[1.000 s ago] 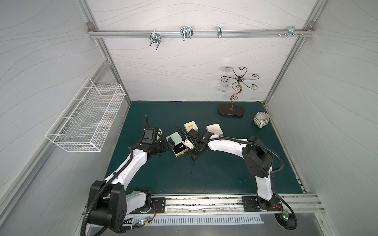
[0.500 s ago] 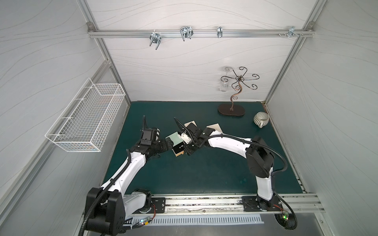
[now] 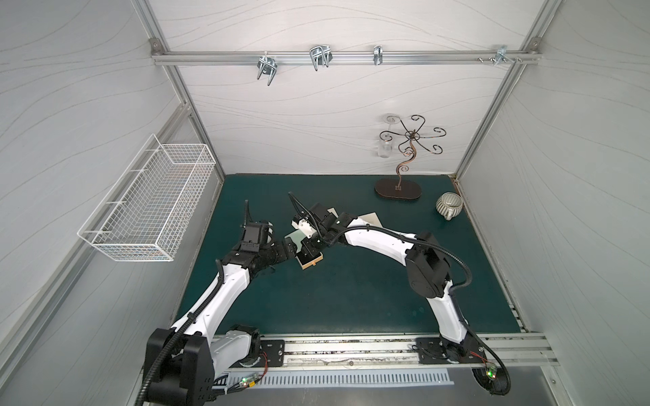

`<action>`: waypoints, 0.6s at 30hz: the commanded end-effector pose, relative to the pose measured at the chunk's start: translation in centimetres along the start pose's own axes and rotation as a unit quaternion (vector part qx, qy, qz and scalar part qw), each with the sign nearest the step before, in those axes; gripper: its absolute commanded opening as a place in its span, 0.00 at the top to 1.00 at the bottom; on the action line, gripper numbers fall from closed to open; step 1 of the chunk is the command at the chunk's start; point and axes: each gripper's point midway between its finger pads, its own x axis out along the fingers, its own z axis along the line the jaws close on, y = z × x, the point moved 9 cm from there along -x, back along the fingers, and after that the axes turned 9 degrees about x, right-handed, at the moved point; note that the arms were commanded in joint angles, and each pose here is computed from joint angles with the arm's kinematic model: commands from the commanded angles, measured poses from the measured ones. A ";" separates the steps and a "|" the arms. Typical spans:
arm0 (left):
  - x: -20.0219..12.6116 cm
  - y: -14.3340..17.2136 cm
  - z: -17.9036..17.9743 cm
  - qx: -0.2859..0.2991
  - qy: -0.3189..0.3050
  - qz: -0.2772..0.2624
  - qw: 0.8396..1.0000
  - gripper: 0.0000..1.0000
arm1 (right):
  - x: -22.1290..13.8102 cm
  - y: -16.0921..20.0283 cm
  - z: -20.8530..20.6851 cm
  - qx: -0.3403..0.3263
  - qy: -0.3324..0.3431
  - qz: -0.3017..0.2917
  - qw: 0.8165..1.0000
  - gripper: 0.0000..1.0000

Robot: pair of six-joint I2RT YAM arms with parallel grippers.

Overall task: Place the earrings into the drawer-style jewelry box
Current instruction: Insert the earring into the inner lining.

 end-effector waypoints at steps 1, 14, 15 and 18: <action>-0.4 -0.2 -0.1 -0.002 -0.006 -0.013 1.000 0.01 | 0.9 -0.3 -0.2 0.009 -0.009 0.008 1.000 0.89; -0.4 -0.2 0.1 -0.002 -0.012 -0.013 1.000 0.01 | 2.4 -0.1 -1.3 0.033 -0.005 0.020 0.999 0.88; -0.4 -0.2 0.1 -0.003 -0.012 -0.013 1.000 0.01 | 2.5 0.0 -1.3 0.035 -0.005 0.022 0.999 0.87; -0.4 -0.2 0.1 -0.003 -0.013 -0.014 1.000 0.01 | 2.6 0.0 -1.4 0.037 -0.007 0.023 0.999 0.84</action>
